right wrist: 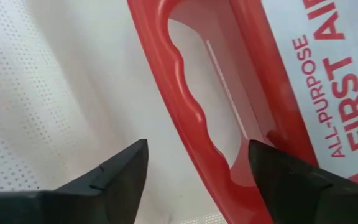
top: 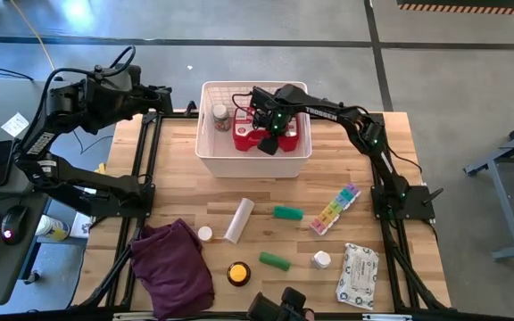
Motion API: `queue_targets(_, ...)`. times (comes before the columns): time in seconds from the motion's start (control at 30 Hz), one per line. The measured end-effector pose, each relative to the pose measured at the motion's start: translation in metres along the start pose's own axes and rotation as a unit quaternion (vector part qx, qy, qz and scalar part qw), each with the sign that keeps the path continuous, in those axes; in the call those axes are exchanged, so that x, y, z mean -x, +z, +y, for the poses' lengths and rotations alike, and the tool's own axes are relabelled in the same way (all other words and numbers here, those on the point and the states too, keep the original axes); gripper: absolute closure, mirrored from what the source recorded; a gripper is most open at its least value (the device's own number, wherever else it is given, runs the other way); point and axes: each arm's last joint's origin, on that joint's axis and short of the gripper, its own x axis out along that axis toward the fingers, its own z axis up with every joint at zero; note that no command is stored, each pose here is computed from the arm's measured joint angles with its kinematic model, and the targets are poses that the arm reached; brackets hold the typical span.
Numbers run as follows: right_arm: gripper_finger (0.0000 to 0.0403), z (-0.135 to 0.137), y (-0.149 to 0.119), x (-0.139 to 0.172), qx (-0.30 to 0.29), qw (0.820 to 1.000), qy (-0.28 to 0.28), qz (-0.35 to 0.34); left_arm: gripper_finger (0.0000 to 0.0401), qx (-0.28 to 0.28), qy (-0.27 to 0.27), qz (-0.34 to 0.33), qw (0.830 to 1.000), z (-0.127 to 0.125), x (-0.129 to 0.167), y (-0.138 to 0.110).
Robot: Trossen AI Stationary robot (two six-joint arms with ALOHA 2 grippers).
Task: Pick & place medical supplies in basket/bin
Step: Put the first aid kit into the white bin
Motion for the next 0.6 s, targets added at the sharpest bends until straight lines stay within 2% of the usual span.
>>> queue_targets(0.23,0.0126,0.0000,0.0016,-0.0086,0.006,1.000,0.012,0.007,0.0274,0.000,-0.017,0.015,1.000,-0.0010,0.0000,-0.0009)
queue_targets(0.43,0.0102,0.0005,0.0011,-0.0095,0.008,1.000,0.013,0.011,0.0274,0.000,-0.025,0.022,0.999,-0.0015,0.0000,-0.0013)
queue_targets(0.6,0.0098,0.0018,-0.0013,-0.0093,0.002,1.000,0.018,0.024,0.0274,0.000,-0.027,0.023,0.999,-0.0015,0.0000,-0.0014)
